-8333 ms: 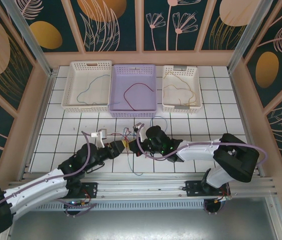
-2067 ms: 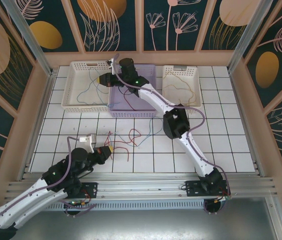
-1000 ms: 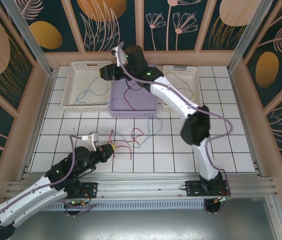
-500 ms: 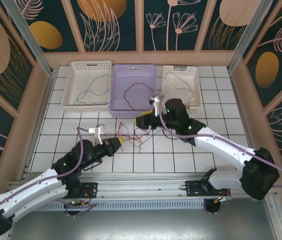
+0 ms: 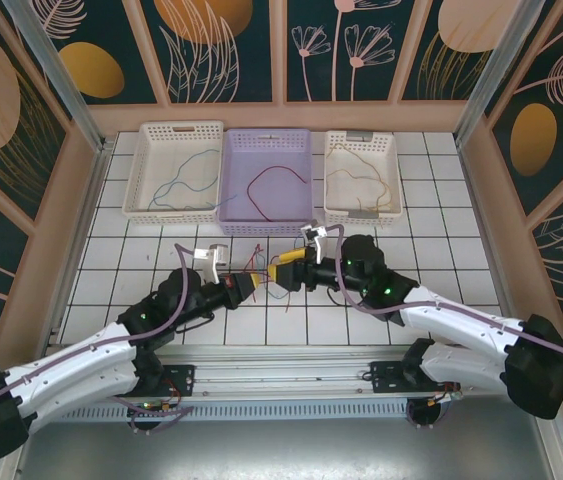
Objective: Untangle the cables
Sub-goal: Pick up the cable from the center of the table.
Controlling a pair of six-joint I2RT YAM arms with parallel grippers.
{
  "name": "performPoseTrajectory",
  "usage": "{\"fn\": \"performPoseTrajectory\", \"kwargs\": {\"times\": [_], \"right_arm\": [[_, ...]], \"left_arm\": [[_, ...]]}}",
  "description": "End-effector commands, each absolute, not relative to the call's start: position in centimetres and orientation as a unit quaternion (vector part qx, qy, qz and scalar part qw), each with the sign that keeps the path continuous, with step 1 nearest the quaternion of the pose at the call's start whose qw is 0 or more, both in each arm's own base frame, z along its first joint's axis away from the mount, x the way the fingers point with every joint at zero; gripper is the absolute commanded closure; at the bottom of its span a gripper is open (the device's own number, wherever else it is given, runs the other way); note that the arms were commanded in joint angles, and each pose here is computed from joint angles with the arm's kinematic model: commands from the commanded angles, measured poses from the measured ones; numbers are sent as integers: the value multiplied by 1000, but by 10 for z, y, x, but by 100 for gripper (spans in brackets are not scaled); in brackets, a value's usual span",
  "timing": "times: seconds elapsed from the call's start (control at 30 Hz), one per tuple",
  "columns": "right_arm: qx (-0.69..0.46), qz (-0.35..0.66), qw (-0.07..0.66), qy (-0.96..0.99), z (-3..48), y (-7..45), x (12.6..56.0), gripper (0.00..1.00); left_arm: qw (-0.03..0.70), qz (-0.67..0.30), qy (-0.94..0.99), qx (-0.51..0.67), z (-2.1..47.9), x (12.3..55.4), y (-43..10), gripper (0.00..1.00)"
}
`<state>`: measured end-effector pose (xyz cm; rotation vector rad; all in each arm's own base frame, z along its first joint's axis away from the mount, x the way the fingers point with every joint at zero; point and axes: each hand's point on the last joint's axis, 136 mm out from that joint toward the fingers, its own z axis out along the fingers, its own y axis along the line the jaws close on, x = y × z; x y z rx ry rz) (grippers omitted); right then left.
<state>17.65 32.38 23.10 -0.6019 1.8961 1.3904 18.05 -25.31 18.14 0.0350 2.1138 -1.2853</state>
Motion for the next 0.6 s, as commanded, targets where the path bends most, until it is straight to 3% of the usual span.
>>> {"fn": "performPoseTrajectory", "kwargs": {"times": [0.0,0.27,0.57], "right_arm": [[-223,542,366,723,244,333,182,36],[-199,508,369,752,232,344,202,38],[-216,522,351,747,232,361,198,44]], "left_arm": [[341,-499,796,27,199,183,-257,100],[328,-499,802,35,196,180,-261,100],[322,-494,807,32,191,181,-261,100]]}}
